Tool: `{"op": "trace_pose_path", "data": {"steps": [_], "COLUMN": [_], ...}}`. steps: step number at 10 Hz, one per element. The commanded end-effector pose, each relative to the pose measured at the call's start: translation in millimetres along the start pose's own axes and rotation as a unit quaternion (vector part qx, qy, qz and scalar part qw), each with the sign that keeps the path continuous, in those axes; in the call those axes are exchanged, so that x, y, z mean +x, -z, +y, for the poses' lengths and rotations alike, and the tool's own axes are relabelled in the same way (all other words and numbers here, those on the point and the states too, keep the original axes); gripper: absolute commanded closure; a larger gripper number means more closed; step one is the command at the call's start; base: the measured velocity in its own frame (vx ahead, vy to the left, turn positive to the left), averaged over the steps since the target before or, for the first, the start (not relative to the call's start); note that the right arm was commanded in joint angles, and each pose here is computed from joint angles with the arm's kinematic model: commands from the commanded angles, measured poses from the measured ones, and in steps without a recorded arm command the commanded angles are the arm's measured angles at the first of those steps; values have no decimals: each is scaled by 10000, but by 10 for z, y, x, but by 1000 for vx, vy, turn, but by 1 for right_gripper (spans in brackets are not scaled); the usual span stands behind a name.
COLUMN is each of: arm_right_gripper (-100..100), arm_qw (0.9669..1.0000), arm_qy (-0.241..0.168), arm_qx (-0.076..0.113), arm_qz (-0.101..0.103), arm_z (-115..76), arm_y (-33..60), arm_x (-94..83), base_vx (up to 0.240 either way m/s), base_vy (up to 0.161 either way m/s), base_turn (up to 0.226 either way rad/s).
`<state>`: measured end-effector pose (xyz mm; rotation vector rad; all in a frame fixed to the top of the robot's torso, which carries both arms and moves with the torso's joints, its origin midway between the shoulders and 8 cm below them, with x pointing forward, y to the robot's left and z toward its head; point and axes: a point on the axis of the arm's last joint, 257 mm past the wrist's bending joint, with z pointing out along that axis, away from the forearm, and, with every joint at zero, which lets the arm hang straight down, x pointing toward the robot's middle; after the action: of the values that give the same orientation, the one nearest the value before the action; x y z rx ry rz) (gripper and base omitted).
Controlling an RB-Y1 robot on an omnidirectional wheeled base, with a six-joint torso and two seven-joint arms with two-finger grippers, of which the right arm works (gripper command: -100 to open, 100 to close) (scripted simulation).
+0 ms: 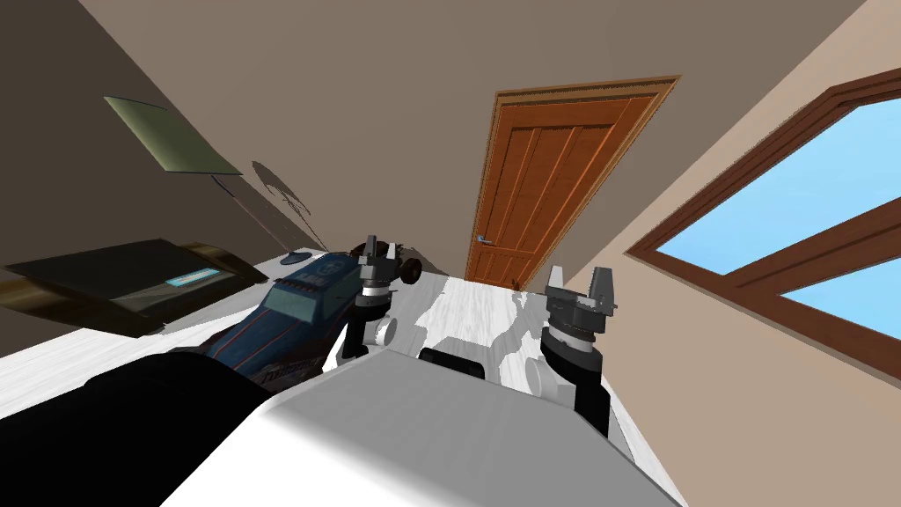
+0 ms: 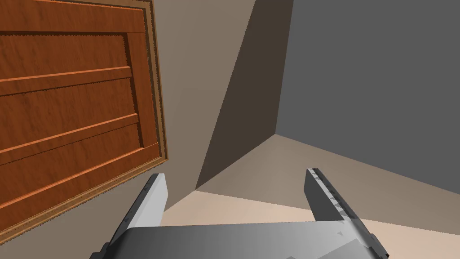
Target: Pull the door open
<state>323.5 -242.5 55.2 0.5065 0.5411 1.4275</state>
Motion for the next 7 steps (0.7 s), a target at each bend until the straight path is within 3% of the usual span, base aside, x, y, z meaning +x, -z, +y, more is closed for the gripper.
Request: {"op": "trace_pose_path", "data": {"steps": [1,7], "arm_right_gripper": [-100,-100], "arm_qw": [10000,9989], "arm_qy": [-4,-17], "arm_qx": [87,455], "arm_qz": [24,92], "arm_z": [-107,-548], "arm_y": [28,161], "arm_x": [2,-7], "base_vx": [63,104], "base_vy": [4,16], "base_turn": [15,22]}}
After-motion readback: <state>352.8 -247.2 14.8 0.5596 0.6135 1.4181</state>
